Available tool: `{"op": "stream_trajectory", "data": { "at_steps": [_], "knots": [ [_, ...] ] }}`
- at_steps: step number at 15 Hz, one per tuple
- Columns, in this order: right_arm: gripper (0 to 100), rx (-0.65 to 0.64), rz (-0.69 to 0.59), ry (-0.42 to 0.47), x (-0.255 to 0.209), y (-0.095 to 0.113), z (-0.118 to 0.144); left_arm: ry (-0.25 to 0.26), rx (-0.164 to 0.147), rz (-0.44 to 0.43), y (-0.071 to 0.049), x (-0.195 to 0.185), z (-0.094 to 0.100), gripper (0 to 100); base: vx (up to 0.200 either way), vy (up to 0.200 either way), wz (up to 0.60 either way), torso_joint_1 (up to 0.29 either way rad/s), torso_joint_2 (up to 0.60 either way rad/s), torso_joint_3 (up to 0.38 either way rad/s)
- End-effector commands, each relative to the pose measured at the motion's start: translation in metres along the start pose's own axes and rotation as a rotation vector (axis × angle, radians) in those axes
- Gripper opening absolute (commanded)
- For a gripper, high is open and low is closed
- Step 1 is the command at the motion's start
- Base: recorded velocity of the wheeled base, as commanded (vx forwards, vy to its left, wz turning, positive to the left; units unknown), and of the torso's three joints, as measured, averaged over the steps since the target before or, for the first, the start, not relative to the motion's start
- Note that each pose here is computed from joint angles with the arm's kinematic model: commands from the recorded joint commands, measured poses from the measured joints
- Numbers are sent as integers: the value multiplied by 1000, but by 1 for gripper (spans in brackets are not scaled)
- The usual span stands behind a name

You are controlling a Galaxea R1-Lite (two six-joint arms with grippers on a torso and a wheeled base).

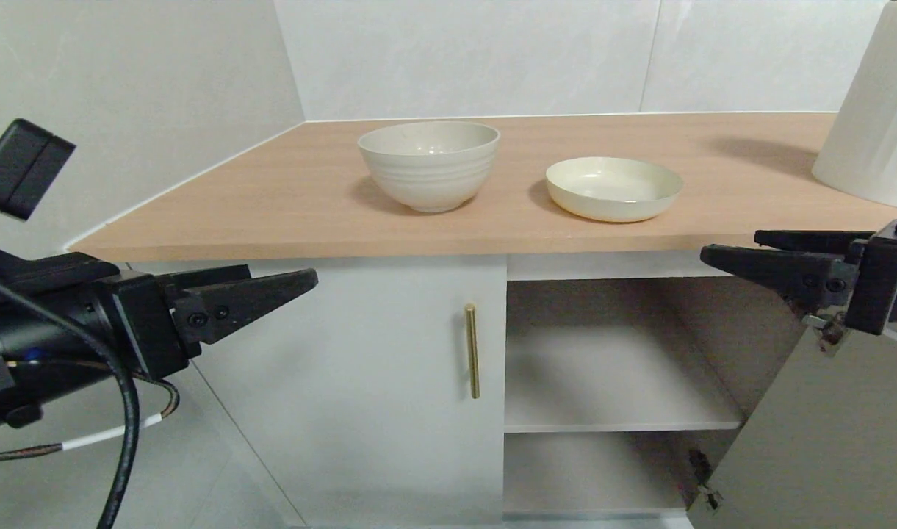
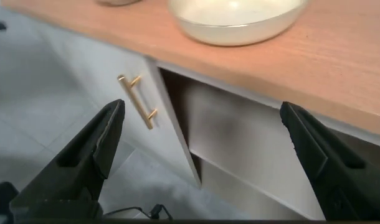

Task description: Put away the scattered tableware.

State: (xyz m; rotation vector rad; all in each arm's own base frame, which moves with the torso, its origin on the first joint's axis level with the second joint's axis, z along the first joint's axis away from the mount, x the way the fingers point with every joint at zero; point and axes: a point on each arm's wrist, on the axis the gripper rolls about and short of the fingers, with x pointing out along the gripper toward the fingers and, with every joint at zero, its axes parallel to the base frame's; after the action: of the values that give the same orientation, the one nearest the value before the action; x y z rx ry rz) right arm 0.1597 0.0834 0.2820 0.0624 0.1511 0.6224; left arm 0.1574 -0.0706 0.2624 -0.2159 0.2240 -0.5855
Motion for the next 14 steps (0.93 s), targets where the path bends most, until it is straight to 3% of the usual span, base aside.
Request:
{"op": "stream_trajectory", "data": {
  "at_steps": [1,6,10,14],
  "knots": [
    [100,-13,9,-20,-11,3,0,0,-3,-1,0,0,0,100,0,0,0,0,0,0],
    [100,-22,21,-30,-16,5,-1,2,-4,-1,0,1,0,100,0,0,0,0,0,0],
    [100,-28,20,-24,-15,5,-2,8,-7,1,1,2,-1,100,0,0,0,68,-237,-255],
    [100,-54,18,-12,-13,4,-5,19,-9,2,1,5,-2,100,0,0,0,123,-496,-304]
  ]
}}
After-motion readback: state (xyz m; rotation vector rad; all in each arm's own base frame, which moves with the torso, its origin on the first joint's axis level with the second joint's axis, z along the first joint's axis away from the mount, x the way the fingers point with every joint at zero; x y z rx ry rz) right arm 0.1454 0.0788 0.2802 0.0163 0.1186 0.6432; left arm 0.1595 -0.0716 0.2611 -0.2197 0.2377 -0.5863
